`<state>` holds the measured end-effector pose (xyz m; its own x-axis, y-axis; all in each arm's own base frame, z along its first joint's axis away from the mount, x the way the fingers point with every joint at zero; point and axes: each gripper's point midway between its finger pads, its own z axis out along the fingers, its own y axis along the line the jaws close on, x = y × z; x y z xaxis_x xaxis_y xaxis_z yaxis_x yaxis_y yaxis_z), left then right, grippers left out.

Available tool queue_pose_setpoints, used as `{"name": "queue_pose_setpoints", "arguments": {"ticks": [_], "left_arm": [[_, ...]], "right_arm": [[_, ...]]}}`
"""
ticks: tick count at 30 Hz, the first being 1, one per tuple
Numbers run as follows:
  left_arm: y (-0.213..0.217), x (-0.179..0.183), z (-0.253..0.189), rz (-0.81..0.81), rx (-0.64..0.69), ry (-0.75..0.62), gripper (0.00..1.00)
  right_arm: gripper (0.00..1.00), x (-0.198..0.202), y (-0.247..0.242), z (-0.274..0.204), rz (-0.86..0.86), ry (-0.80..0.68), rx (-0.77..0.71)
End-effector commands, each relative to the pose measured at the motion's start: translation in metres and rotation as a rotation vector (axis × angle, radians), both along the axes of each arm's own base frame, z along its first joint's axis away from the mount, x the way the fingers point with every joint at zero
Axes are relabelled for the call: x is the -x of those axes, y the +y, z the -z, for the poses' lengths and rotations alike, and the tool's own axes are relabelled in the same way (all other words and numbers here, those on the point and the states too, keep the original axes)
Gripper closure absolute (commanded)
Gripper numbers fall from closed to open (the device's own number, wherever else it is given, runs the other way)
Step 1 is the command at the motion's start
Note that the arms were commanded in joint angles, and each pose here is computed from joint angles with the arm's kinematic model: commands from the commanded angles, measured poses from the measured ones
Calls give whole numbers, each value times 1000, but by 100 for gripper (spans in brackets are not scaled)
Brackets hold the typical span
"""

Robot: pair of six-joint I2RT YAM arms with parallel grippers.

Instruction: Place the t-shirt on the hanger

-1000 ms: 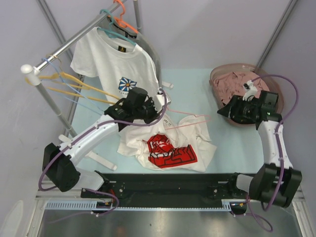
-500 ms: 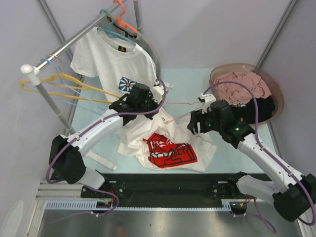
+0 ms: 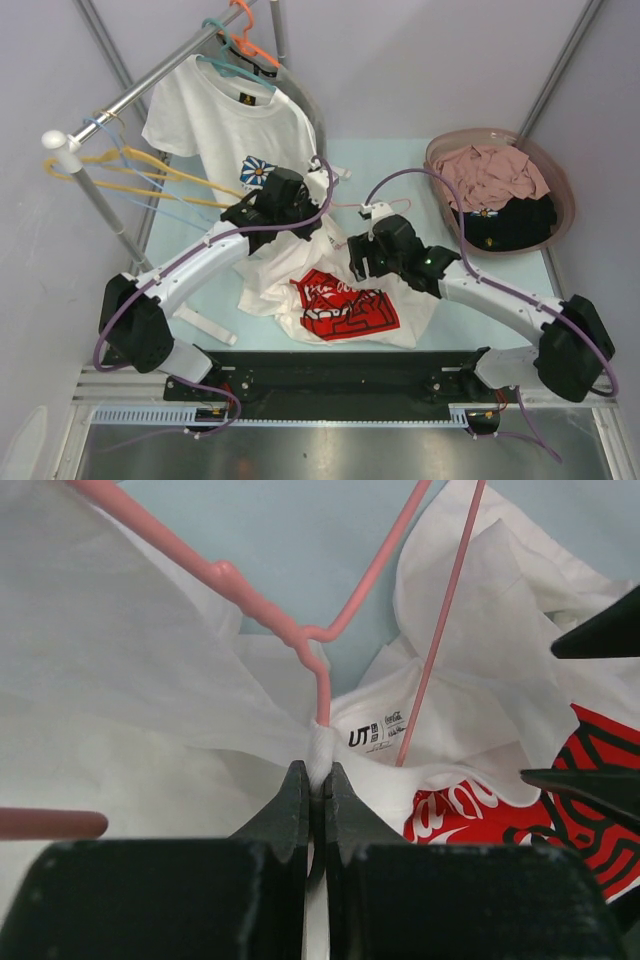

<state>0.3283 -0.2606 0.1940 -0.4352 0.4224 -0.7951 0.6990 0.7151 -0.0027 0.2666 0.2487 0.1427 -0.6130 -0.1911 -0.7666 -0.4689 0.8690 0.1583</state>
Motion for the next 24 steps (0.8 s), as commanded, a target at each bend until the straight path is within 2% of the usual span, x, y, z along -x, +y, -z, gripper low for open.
{"name": "queue_pose_setpoints", "arguments": {"ticks": [1, 6, 9, 11, 13, 14, 17, 20, 24], "left_arm": [[-5, -6, -46, -24, 118, -74, 100], [1, -4, -48, -33, 125, -54, 100], [12, -6, -49, -63, 130, -40, 100], [20, -7, -56, -75, 144, -51, 100], [25, -6, -57, -72, 151, -69, 100], [27, -3, -65, -67, 164, -92, 100], [30, 6, -70, -38, 192, -123, 100], [33, 13, -75, 1, 218, -163, 100], [39, 19, -68, 76, 145, -225, 100]], "right_arm": [[22, -18, -3, 20, 72, 6, 37], [36, -18, -5, 40, 101, 54, 60], [39, -17, -24, 38, 136, 66, 81], [46, -17, -48, 33, 182, 101, 80], [62, -13, -71, 27, 212, 122, 86], [76, -18, -88, 27, 253, 125, 85], [100, -20, -119, 33, 288, 147, 89], [100, -30, -138, 42, 309, 168, 63], [100, -52, -147, 33, 286, 143, -54]]}}
